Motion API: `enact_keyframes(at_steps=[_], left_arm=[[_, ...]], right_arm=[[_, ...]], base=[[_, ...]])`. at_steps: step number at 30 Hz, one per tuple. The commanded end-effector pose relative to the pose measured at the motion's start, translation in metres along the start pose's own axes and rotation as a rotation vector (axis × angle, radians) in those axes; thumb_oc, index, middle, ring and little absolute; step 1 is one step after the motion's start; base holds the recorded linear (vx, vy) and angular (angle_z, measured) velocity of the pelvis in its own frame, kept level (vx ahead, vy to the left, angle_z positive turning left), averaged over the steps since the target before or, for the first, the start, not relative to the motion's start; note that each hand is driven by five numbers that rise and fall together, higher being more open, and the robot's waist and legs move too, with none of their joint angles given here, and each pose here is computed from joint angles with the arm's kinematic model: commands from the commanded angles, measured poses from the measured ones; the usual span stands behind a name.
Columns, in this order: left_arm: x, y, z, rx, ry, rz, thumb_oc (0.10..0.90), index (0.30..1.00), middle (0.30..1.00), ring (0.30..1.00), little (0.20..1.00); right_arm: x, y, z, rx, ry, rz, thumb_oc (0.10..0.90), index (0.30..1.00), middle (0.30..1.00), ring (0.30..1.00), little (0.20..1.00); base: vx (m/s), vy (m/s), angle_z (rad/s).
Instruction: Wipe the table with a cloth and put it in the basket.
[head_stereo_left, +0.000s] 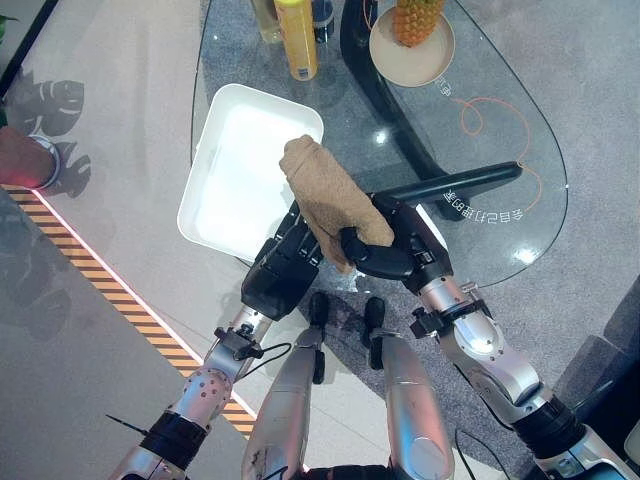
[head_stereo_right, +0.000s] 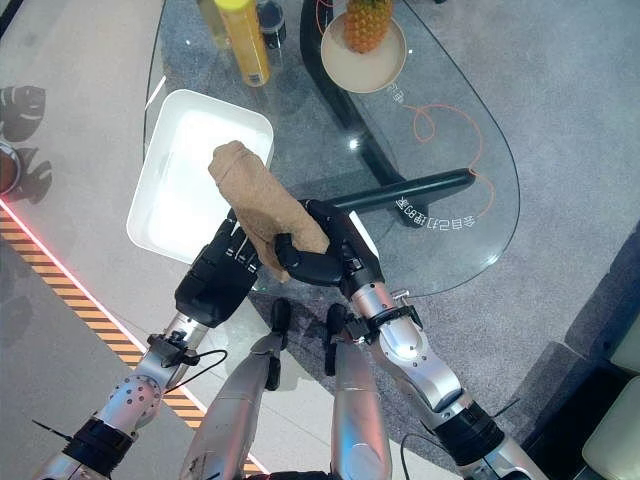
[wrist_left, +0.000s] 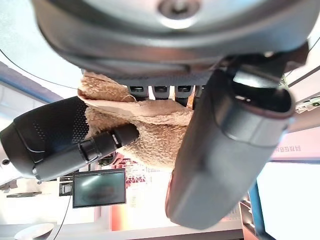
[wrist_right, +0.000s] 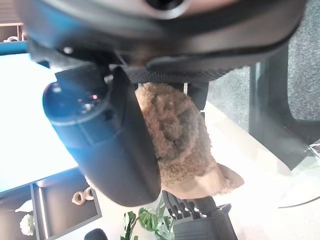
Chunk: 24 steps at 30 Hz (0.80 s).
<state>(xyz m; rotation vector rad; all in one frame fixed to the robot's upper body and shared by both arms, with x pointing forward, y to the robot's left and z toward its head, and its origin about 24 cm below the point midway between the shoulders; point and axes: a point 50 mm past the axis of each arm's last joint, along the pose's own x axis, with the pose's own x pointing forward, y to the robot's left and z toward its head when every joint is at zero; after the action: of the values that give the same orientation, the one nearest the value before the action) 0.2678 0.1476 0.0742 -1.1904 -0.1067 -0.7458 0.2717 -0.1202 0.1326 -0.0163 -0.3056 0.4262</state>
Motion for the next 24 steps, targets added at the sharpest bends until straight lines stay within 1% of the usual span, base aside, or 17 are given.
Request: enact_keyframes(at_steps=[1, 11, 15, 17, 19, 24], left_arm=[[0.032, -0.074, 0.009, 0.014, -0.069, -0.51, 0.8, 0.9, 0.9, 0.9, 0.9], [0.039, -0.082, 0.019, 0.051, -0.086, -0.55, 0.8, 0.9, 0.9, 0.9, 0.9], [0.042, -0.087, 0.023, 0.057, -0.111, -0.564, 0.8, 0.9, 0.9, 0.9, 0.9], [0.043, -0.088, 0.025, 0.057, -0.12, -0.569, 0.8, 0.9, 0.9, 0.9, 0.9], [0.045, -0.092, 0.03, 0.04, -0.16, -0.595, 0.8, 0.9, 0.9, 0.9, 0.9], [0.047, -0.095, 0.038, -0.038, -0.239, -0.617, 0.8, 0.9, 0.9, 0.9, 0.9]], right_arm=[[0.009, 0.016, 0.033, -0.083, -0.14, 0.168, 0.1, 0.3, 0.3, 0.3, 0.2], [0.013, 0.022, 0.031, -0.323, -0.069, 0.316, 0.1, 0.3, 0.3, 0.3, 0.2], [0.014, 0.026, 0.03, -0.478, -0.045, 0.404, 0.1, 0.3, 0.3, 0.3, 0.2], [0.014, 0.026, 0.03, -0.515, -0.039, 0.421, 0.1, 0.3, 0.3, 0.3, 0.2], [0.015, 0.026, 0.031, -0.604, -0.022, 0.471, 0.1, 0.3, 0.3, 0.3, 0.2], [0.017, 0.027, 0.033, -0.626, -0.016, 0.514, 0.1, 0.3, 0.3, 0.3, 0.2]], base=[[0.0, 0.0, 0.0], [0.0, 0.0, 0.0], [0.0, 0.0, 0.0], [0.0, 0.0, 0.0], [0.0, 0.0, 0.0], [0.0, -0.003, 0.01]])
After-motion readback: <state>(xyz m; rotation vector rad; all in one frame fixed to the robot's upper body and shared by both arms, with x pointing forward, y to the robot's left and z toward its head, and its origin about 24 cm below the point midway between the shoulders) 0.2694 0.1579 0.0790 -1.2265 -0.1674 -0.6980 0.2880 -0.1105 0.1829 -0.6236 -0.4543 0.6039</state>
